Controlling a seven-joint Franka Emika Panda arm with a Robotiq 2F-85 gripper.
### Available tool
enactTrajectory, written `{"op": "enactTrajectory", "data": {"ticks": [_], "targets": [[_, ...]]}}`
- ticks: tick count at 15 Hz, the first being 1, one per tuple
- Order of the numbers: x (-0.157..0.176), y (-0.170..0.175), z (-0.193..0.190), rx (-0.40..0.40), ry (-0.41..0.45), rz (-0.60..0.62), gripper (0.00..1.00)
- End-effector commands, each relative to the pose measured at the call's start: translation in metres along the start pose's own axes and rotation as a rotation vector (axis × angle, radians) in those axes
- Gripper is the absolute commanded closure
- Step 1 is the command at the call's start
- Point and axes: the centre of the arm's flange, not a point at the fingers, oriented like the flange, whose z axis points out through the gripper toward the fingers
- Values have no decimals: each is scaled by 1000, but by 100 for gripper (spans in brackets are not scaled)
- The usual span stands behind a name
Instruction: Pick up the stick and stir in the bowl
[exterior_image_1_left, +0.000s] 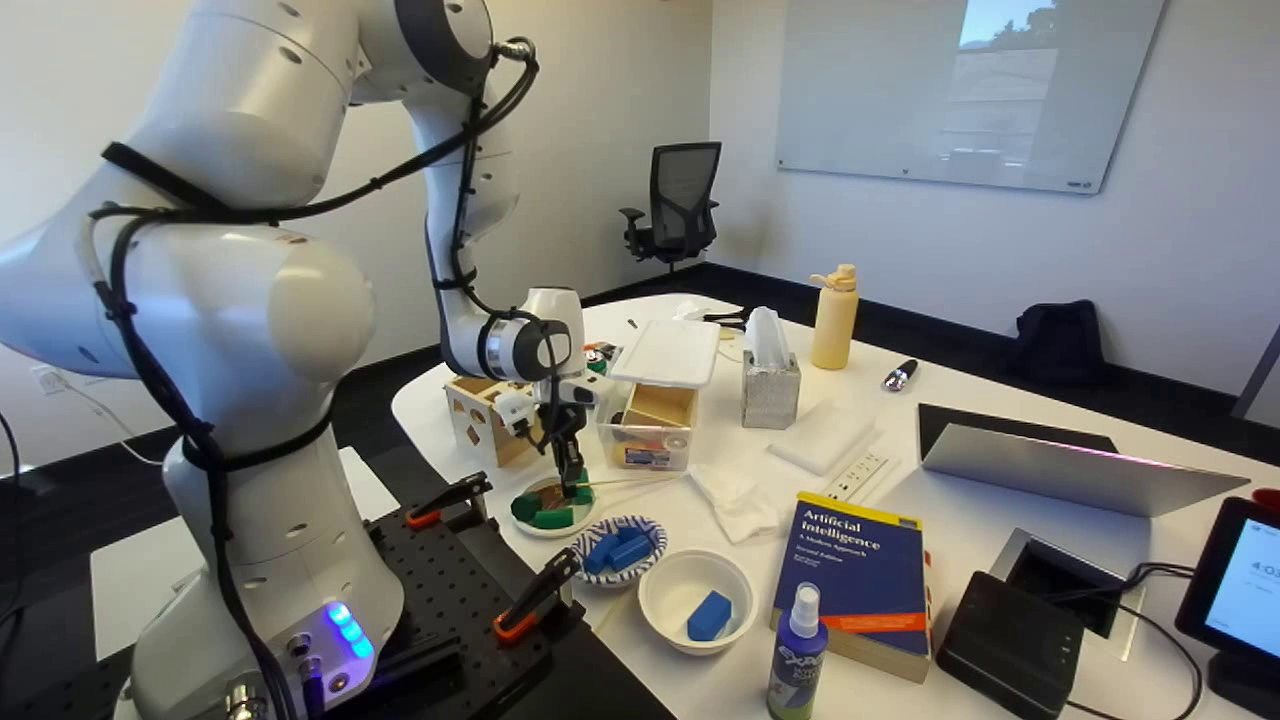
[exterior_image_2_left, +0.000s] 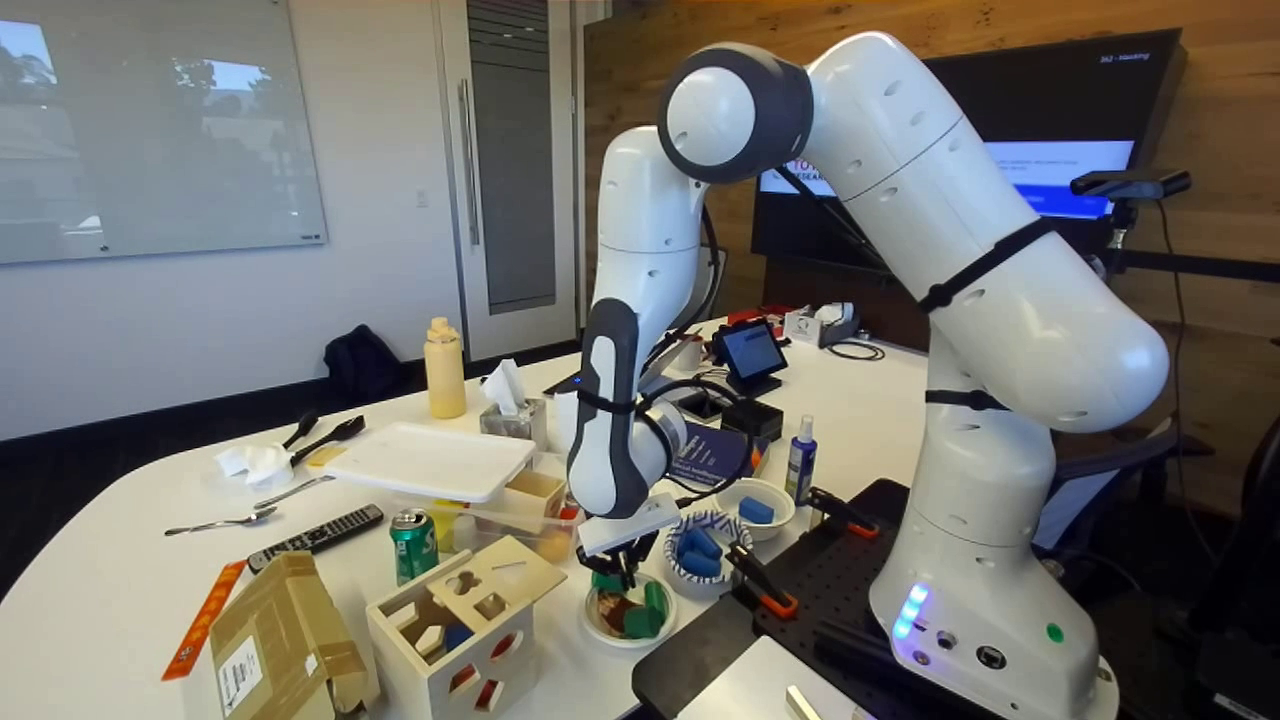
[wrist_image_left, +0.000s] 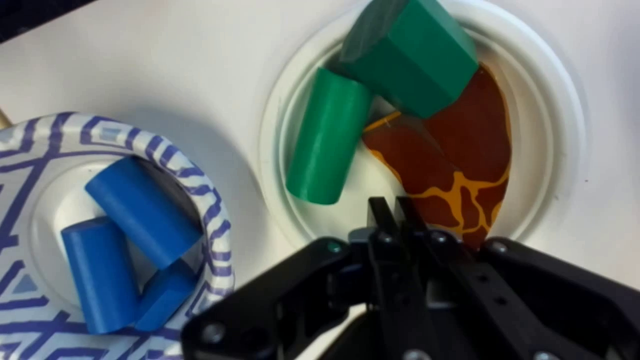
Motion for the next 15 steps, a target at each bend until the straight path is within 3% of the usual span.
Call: {"op": "enactTrajectory", "data": {"ticks": [1,7,11,15], "targets": [[-8,-1,-26,-3,-14,-23,98],[-15,13,-124,-39,-36,-27,98],[-19,35,-187,53,-171,-31,98],[-36,71,-200,182,-343,-4,98]]}}
